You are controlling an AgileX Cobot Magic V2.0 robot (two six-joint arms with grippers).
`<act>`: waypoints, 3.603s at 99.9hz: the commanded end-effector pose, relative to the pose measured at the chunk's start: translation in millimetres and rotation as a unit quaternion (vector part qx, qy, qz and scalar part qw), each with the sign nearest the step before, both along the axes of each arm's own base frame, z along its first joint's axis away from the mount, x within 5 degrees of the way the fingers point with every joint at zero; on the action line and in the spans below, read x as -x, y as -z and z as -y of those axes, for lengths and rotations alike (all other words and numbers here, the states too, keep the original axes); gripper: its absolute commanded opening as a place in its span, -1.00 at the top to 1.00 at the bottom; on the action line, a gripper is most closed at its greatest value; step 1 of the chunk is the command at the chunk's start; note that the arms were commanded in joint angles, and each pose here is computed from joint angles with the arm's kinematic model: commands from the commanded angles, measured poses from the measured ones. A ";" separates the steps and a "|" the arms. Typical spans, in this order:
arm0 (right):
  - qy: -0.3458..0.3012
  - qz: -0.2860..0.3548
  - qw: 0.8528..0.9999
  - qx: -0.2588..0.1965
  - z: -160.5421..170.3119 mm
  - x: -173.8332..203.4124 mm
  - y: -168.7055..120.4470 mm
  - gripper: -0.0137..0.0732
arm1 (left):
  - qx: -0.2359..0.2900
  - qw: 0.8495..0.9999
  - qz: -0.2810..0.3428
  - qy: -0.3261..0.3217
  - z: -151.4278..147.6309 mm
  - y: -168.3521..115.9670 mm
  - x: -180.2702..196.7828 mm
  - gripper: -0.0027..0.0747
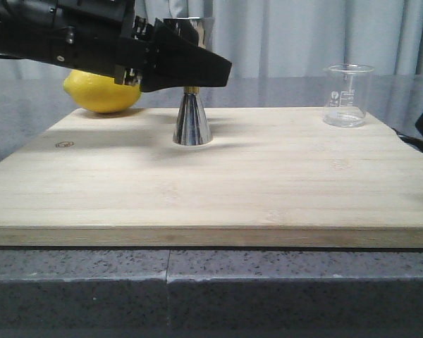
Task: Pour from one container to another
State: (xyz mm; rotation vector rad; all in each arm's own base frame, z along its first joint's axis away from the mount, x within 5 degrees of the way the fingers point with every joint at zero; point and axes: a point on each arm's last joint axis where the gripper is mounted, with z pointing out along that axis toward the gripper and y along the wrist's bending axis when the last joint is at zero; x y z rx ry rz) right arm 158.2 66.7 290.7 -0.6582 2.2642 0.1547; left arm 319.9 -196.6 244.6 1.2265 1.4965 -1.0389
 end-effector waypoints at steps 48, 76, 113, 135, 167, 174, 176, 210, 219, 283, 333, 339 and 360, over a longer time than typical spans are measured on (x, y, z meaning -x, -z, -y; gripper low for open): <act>0.010 0.031 0.999 -0.020 0.0 -1.6 -16.2 -0.66 | -0.300 0.920 -0.078 -0.241 -73.5 -137.0 57.4 -0.62; 0.128 -0.052 0.990 -0.023 28.2 2.0 -40.9 -0.66 | -0.313 0.841 -0.144 -0.417 -114.6 -164.0 97.9 -0.62; 0.218 0.069 0.972 -0.049 61.4 46.1 -79.6 -0.66 | -0.204 0.832 -0.122 -0.502 -146.3 -142.0 170.1 -0.62; 0.215 0.141 0.964 -0.070 62.6 77.7 -92.0 -0.66 | -0.120 0.843 -0.077 -0.518 -158.2 -120.7 205.2 -0.62; 0.214 0.163 0.960 -0.076 62.8 83.9 -80.4 0.05 | -0.071 0.850 -0.041 -0.520 -159.3 -116.1 210.5 -0.25; 0.214 0.166 0.960 -0.077 62.8 83.6 -80.9 0.33 | -0.064 0.851 -0.036 -0.521 -159.0 -117.4 210.1 -0.02; 0.214 0.166 0.959 -0.077 62.8 83.6 -81.0 0.40 | -0.063 0.851 -0.036 -0.521 -159.0 -117.6 210.0 0.05; 0.214 0.172 0.959 -0.077 63.1 83.2 -81.9 0.85 | -0.062 0.851 -0.035 -0.521 -159.0 -117.9 209.9 0.98; 0.214 0.167 0.959 -0.075 63.1 83.6 -81.0 0.85 | -0.063 0.851 -0.035 -0.521 -159.0 -117.7 210.0 0.98; 0.214 0.166 0.960 -0.075 63.1 83.6 -80.8 0.85 | 0.030 0.808 0.032 -0.587 -181.3 -84.8 233.6 0.98; 0.214 0.166 0.960 -0.075 63.1 83.6 -80.8 0.85 | 0.100 0.765 0.120 -0.625 -193.4 24.4 268.5 0.98; 0.215 0.165 0.960 -0.075 63.1 83.7 -80.7 0.85 | 0.096 0.766 0.117 -0.625 -193.3 30.3 267.0 0.98; 0.215 0.164 0.960 -0.075 63.1 83.8 -80.6 0.85 | 0.096 0.765 0.122 -0.625 -193.3 35.4 265.9 0.98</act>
